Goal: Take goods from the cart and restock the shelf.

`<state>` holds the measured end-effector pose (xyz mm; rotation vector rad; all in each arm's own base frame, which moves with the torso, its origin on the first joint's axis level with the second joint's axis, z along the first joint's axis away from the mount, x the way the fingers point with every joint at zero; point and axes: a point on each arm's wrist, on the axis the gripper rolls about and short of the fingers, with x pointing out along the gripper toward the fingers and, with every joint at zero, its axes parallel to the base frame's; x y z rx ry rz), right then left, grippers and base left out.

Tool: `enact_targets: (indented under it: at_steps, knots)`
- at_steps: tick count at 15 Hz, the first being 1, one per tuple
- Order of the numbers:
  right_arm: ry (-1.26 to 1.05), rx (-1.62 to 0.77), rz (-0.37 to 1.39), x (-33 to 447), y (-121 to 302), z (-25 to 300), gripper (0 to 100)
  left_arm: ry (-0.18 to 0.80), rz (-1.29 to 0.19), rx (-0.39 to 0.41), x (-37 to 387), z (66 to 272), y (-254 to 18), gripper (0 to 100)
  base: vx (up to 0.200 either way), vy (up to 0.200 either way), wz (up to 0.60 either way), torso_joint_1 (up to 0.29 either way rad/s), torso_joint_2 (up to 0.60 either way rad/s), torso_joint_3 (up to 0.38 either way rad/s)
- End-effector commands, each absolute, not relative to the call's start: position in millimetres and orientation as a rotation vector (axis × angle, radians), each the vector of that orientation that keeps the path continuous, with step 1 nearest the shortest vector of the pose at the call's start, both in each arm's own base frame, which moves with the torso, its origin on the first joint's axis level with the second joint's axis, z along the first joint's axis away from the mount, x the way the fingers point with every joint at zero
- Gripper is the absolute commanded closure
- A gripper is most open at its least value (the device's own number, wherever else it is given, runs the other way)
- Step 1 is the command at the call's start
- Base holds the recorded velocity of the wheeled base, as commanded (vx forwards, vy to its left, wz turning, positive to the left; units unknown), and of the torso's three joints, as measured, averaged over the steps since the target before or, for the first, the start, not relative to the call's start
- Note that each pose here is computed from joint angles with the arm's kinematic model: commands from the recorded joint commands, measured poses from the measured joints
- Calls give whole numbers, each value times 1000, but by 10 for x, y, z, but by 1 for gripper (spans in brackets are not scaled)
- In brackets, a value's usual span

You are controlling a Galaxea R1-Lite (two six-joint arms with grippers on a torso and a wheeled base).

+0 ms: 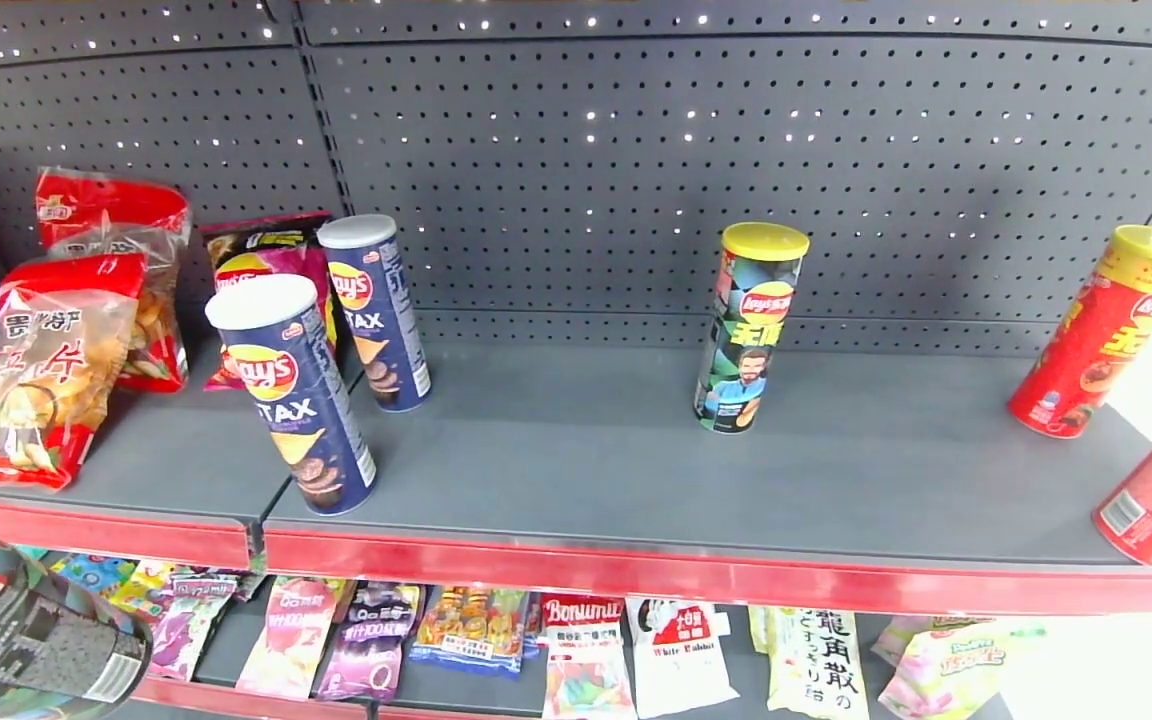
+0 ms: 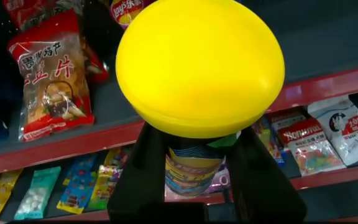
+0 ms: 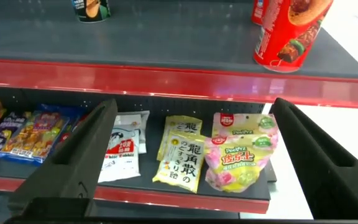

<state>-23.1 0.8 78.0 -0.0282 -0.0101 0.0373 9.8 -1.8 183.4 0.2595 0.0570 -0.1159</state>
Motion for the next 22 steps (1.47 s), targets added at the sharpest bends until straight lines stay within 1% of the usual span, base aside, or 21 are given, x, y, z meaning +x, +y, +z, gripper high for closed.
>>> enact_targets:
  at_steps: [1, 2, 3, 4, 5, 6, 7, 9, 10, 12, 13, 16, 18, 20, 22]
  knots:
    - [-39, -33, 124, -244, 24, 1127, 0, 22, -164, 235, 27, 1804, -24, 100, 0, 0, 0, 0, 0, 0]
    - [-10, 4, 160, -110, 31, 1560, 0, 9, -224, 223, -11, 1749, -35, 100, 0, 0, 0, 0, 0, 0]
    - [-22, 20, 221, -59, 38, 1807, 0, 11, -218, 223, -27, 1704, -33, 100, 0, 0, 0, 0, 0, 0]
    - [-17, -1, 311, -1, 52, 1925, 0, 19, -213, 223, -21, 1690, -32, 100, 0, 0, 0, 0, 0, 0]
    - [-6, -51, 350, 57, 63, 1958, 0, 29, -215, 212, -14, 1668, -33, 100, 0, 0, 0, 0, 0, 0]
    - [17, -103, 402, 182, 85, 2047, 0, 35, -216, 176, -14, 1650, -33, 100, 0, 0, 0, 0, 0, 0]
    - [27, -105, 438, 307, 111, 2164, 0, 30, -217, 164, -28, 1641, -32, 100, 0, 0, 0, 0, 0, 0]
    - [50, -108, 531, 617, 218, 2367, 0, 25, -215, 165, -35, 1641, -32, 100, 0, 0, 0, 0, 0, 0]
    - [62, -105, 544, 800, 277, 2437, 0, 25, -213, 165, -35, 1641, -32, 100, 0, 0, 0, 0, 0, 0]
    - [78, -104, 548, 1117, 364, 2483, 0, 28, -201, 166, -35, 1639, -29, 100, 0, 0, 0, 0, 0, 0]
    - [100, -103, 549, 1268, 405, 2455, 0, 31, -186, 167, -31, 1639, -26, 100, 0, 0, 0, 0, 0, 0]
    - [142, -103, 537, 1736, 517, 2307, 0, 41, -122, 169, -25, 1631, -12, 100, 0, 0, 0, 0, 0, 0]
    - [141, -76, 462, 2133, 621, 2184, 0, 43, -110, 169, -26, 1625, -9, 100, 0, 0, 0, 0, 0, 0]
    - [164, -18, 447, 2355, 758, 2093, 0, 53, -105, 169, -11, 1625, -8, 100, 0, 0, 0, 0, 0, 0]
    - [178, -10, 420, 2519, 829, 2060, 0, 59, -105, 169, -1, 1625, -9, 100, 0, 0, 0, 0, 0, 0]
